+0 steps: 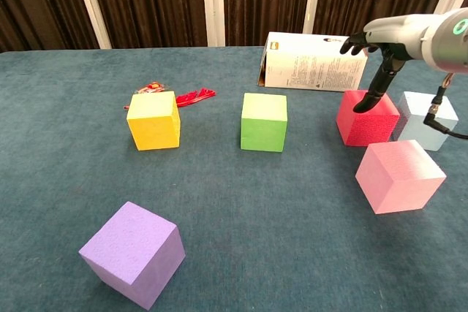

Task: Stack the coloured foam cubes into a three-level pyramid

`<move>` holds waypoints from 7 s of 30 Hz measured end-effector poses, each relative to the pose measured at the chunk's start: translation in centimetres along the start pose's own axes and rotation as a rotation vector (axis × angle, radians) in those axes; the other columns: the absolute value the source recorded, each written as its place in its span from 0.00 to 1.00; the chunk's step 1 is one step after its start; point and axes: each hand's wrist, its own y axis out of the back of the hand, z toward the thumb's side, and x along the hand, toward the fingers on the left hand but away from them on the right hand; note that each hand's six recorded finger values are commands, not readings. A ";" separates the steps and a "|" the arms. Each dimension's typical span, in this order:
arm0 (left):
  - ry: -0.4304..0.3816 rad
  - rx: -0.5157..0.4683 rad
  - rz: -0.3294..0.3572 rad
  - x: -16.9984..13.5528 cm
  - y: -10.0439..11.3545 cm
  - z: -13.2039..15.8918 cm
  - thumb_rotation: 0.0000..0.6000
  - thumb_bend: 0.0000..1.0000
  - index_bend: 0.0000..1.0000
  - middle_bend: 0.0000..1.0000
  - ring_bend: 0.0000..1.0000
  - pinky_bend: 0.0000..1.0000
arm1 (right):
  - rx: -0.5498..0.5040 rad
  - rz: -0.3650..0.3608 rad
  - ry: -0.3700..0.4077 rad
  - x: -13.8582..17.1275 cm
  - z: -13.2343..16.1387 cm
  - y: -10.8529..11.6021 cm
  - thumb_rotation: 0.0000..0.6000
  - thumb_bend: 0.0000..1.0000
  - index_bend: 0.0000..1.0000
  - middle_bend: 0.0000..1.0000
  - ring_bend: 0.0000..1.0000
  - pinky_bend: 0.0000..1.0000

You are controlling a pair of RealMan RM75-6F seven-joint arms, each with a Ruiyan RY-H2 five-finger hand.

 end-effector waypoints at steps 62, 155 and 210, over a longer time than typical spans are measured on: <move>0.051 0.016 -0.028 0.6 -1.3 0.0 1.00 0.31 0.04 0.00 0.00 0.00 | 0.061 0.020 -0.092 -3.8 -2.7 -3.1 1.00 0.26 0.32 0.31 0.14 0.00; 0.121 -0.062 -0.017 1.4 0.1 -2.1 1.00 0.32 0.04 0.00 0.00 0.00 | 0.108 -0.002 -0.106 -1.2 7.7 -4.8 1.00 0.33 0.36 0.41 0.24 0.00; 0.136 -0.066 -0.015 1.6 0.2 -2.4 1.00 0.32 0.04 0.00 0.00 0.00 | 0.087 0.015 -0.142 -2.2 8.3 -5.4 1.00 0.33 0.36 0.40 0.24 0.00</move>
